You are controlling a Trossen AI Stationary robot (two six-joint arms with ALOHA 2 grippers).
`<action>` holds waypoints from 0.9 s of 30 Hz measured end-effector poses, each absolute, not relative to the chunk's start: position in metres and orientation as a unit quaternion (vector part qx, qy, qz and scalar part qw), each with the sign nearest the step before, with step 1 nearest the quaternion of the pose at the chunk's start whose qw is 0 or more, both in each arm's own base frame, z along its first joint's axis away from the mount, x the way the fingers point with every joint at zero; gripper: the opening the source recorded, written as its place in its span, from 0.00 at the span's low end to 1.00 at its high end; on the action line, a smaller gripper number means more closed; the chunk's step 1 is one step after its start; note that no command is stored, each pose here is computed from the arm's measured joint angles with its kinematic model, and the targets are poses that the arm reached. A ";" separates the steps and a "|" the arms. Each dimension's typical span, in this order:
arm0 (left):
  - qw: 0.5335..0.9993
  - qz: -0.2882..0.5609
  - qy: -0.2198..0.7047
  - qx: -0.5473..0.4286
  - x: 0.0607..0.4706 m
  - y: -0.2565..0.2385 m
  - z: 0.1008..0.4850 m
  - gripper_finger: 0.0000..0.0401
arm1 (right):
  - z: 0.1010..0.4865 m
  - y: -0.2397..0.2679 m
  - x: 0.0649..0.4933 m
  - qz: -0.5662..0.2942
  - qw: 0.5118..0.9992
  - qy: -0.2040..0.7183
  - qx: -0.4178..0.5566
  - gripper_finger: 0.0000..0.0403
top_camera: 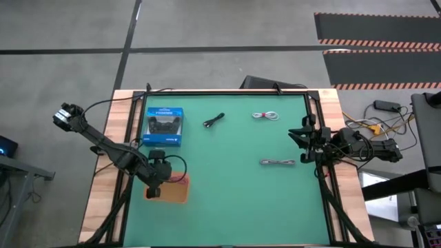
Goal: Pick and place USB-C Cables
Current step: Put the pink charger cable into the orange bin
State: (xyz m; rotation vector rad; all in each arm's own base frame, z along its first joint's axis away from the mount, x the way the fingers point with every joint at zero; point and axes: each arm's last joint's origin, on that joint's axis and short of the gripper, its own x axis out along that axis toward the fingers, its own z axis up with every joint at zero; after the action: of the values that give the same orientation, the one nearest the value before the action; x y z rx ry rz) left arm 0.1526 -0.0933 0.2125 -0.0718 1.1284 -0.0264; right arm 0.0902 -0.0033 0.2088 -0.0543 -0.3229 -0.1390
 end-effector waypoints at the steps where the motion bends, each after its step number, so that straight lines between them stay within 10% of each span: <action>1: 0.844 -0.012 0.535 -0.033 0.152 -0.093 0.211 0.03 | 0.209 -0.003 0.090 -0.069 0.984 -0.161 -0.027 0.13; 27: 0.829 -0.002 0.559 -0.018 0.151 -0.092 0.191 0.03 | 0.209 -0.003 0.090 -0.069 0.984 -0.161 -0.027 0.13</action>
State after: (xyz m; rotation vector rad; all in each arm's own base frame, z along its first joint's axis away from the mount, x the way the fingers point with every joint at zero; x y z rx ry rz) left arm 0.1507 -0.0920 0.1909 -0.0373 1.1869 -0.0035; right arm 0.0902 -0.0033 0.2088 -0.0546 -0.3235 -0.1393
